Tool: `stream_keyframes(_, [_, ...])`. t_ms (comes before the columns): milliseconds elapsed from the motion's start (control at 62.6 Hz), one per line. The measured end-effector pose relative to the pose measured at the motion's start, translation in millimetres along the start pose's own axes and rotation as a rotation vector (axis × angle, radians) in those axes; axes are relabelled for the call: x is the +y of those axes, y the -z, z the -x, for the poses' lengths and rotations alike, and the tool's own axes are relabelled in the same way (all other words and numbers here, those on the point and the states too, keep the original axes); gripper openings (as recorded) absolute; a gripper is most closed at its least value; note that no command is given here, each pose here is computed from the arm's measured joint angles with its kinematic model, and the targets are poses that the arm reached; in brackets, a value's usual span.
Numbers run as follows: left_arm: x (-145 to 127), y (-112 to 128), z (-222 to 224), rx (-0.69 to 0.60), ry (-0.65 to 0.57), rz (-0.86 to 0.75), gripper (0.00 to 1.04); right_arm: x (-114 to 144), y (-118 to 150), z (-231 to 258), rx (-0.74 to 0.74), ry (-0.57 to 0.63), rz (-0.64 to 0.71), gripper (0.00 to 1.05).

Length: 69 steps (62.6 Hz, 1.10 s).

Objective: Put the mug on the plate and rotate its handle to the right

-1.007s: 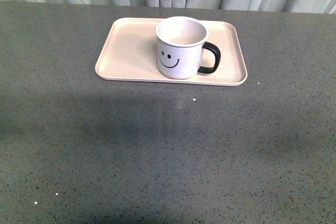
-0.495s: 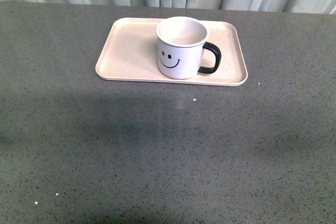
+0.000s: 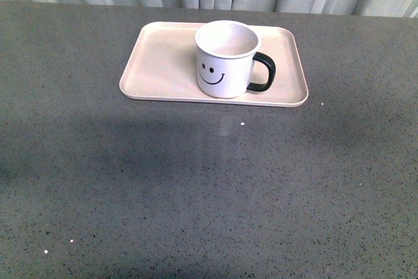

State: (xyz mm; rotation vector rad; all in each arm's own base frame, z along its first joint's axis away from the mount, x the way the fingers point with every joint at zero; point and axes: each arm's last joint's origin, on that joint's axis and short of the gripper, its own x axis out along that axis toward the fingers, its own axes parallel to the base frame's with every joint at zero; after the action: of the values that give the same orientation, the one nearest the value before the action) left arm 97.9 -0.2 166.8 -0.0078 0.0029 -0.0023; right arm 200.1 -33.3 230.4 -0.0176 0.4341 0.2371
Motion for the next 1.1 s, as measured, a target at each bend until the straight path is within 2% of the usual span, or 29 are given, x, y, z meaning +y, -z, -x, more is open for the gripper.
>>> stream_keyframes(48, [0.0,0.1,0.0,0.0,0.0,-0.001,0.97,-9.7,-20.4,-28.2,0.027,0.009,0.012,0.95])
stream_keyframes(64, [0.0,0.1,0.0,0.0,0.0,-0.002,0.97,-10.7,-22.9,-32.8,0.034,0.009,0.012,0.95])
stream_keyframes(208, [0.0,0.1,0.0,0.0,0.0,-0.002,0.95,-17.1,-48.7,-108.2,0.173,-0.02,-0.021,0.96])
stream_keyframes(336, [0.0,0.1,0.0,0.0,0.0,-0.002,0.95,-8.4,-65.0,-179.7,0.29,-0.066,-0.076,0.95])
stream_keyframes(559, [0.0,0.0,0.0,0.0,0.0,-0.003,0.95,12.9,-83.1,-245.6,0.364,-0.063,-0.092,0.95])
stream_keyframes(719, [0.0,0.0,0.0,0.0,0.0,-0.003,0.95,34.9,-84.7,-267.2,0.394,-0.089,-0.083,0.96])
stream_keyframes(847, [0.0,0.0,0.0,0.0,0.0,-0.003,0.95,53.2,-75.6,-276.3,0.438,-0.106,-0.079,0.96])
stream_keyframes(1102, [0.0,0.0,0.0,0.0,0.0,-0.003,0.95,58.8,-54.0,-292.3,0.506,-0.091,-0.091,0.95])
